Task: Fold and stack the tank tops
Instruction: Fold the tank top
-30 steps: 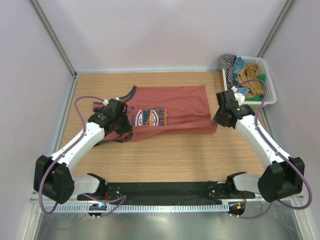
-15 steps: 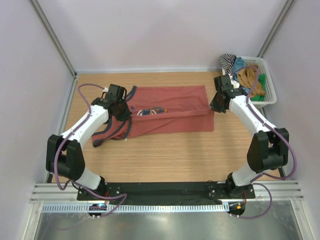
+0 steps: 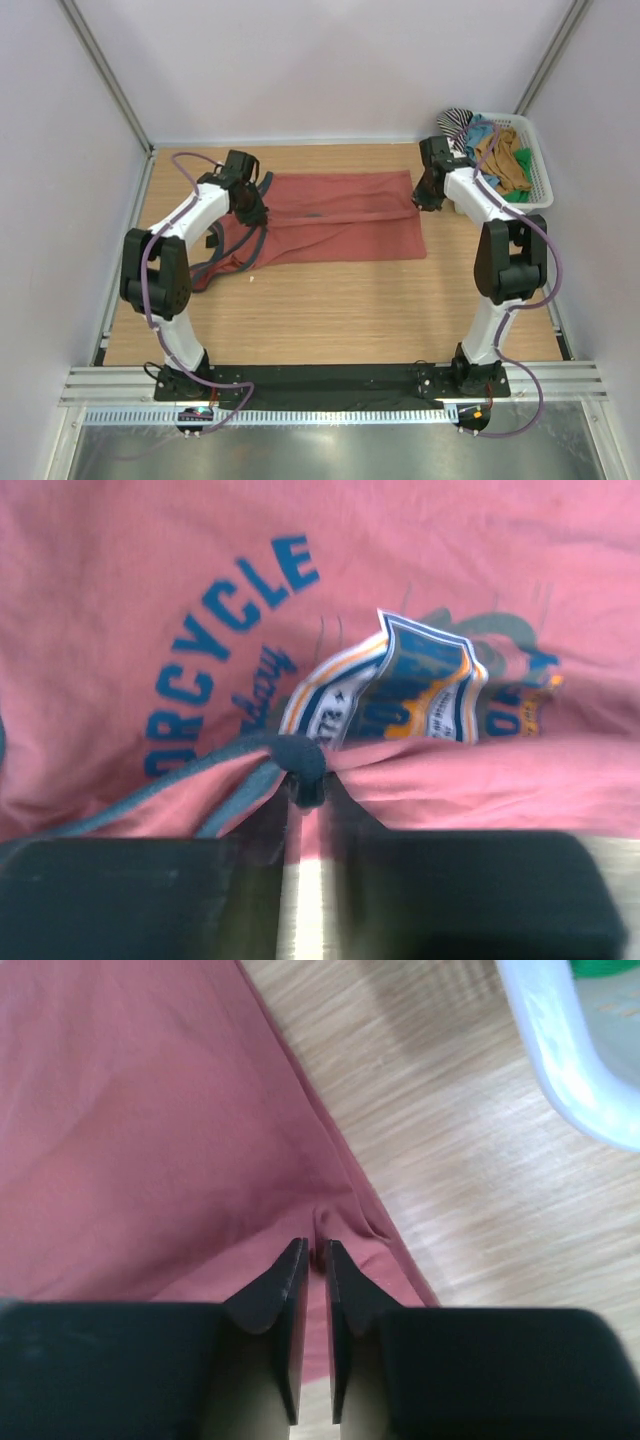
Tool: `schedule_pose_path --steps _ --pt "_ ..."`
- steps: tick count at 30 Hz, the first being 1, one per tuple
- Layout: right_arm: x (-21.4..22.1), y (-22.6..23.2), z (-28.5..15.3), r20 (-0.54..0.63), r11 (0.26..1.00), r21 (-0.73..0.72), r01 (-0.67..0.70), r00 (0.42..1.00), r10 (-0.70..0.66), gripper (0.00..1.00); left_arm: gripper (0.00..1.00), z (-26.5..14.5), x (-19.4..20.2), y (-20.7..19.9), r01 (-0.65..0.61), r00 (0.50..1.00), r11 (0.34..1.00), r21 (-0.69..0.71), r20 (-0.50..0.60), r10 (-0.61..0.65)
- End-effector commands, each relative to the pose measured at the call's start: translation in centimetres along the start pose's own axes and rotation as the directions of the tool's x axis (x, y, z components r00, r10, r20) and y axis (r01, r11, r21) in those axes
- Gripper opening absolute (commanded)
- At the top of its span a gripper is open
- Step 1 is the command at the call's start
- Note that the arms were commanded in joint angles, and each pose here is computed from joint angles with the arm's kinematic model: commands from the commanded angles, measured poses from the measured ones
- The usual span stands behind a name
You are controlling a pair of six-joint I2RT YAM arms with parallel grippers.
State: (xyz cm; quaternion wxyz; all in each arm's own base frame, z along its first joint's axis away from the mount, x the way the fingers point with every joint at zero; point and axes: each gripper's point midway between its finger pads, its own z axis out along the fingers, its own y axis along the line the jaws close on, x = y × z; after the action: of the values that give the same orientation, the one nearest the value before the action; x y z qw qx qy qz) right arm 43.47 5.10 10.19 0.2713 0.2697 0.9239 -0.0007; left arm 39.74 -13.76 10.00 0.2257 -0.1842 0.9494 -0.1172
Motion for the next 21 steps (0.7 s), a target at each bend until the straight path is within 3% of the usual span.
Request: schedule_pose_path --steps 1,2,4,5,6,8,12,21 --pt "-2.6 1.5 0.1 0.059 0.999 -0.030 -0.015 0.998 0.017 0.31 0.31 0.4 -2.0 -0.9 0.004 1.000 1.000 0.016 0.016 -0.004" --pt "-2.5 1.6 0.4 0.053 0.999 -0.033 -0.008 0.999 0.010 0.40 0.41 1.0 -2.2 -0.6 0.008 1.000 1.000 0.003 0.010 -0.008" --pt "-2.8 1.7 0.3 0.065 0.999 -0.046 -0.006 0.998 0.009 0.48 0.60 0.4 -2.7 -0.9 0.005 1.000 1.000 0.004 0.022 -0.005" --pt "-3.3 1.8 -0.9 0.093 0.998 -0.068 -0.008 0.996 0.014 0.56 0.62 -0.5 -3.4 -0.8 0.005 0.998 1.000 -0.003 0.059 -0.005" --pt "-2.9 1.4 -0.8 0.103 0.997 -0.072 -0.005 0.995 0.013 0.57 0.64 -0.7 -3.4 -0.6 0.007 0.997 1.000 -0.002 0.072 -0.007" --pt "-2.7 0.6 -1.9 0.128 0.997 -0.080 -0.005 0.992 0.015 0.62 0.66 -1.9 -3.7 -0.6 0.006 0.995 1.000 0.008 0.104 -0.007" --pt "0.6 -0.4 -4.2 0.101 0.985 -0.171 0.012 0.995 0.005 0.59 0.66 -5.4 -3.2 -0.3 0.000 0.987 0.999 0.046 0.160 -0.008" --pt "7.6 -4.1 -3.6 0.007 0.984 -0.179 0.005 1.000 -0.004 0.58 0.66 -5.3 2.2 3.9 0.062 0.991 0.997 0.049 0.116 -0.067"
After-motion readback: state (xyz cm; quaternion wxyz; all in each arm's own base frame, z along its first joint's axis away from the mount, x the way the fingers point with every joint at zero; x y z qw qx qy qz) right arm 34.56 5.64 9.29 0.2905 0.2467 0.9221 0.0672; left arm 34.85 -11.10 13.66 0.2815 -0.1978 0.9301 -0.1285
